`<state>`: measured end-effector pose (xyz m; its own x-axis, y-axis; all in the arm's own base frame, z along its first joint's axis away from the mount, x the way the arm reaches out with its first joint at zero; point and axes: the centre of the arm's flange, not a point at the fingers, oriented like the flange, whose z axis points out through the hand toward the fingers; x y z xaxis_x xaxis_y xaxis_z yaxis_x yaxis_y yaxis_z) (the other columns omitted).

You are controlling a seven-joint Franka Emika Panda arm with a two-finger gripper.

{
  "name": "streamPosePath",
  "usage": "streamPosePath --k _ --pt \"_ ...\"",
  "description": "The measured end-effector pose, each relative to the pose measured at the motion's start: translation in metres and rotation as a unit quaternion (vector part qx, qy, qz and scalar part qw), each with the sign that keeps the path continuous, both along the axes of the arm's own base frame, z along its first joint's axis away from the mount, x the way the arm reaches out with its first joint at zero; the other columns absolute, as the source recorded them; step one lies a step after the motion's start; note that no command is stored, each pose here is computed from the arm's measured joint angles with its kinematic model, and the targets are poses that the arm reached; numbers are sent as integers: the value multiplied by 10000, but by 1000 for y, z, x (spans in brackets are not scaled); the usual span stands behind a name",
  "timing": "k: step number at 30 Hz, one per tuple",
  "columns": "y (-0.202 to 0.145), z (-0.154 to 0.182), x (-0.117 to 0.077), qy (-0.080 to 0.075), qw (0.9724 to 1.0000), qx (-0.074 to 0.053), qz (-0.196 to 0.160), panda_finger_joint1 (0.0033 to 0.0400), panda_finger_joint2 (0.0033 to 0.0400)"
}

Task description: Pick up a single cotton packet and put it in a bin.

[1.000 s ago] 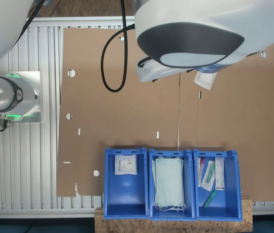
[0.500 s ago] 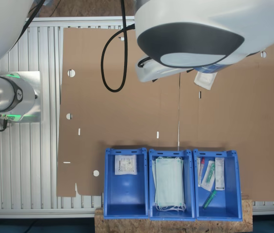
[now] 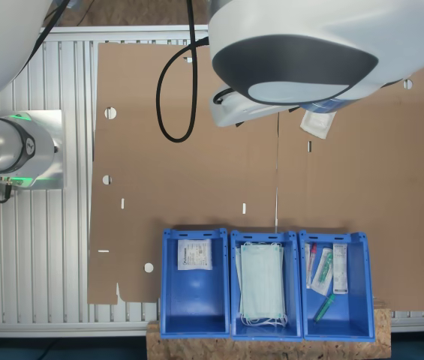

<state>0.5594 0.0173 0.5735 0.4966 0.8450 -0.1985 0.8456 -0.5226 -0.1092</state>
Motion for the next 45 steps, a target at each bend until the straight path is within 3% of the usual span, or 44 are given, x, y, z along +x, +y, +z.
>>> streamPosePath --k 32,40,45 --pt "1 -2 3 -46 10000 -14 8 400 400" --pt "7 -16 17 -181 9998 -116 44 400 400" --pt "14 -38 32 -234 9994 -257 89 400 400"
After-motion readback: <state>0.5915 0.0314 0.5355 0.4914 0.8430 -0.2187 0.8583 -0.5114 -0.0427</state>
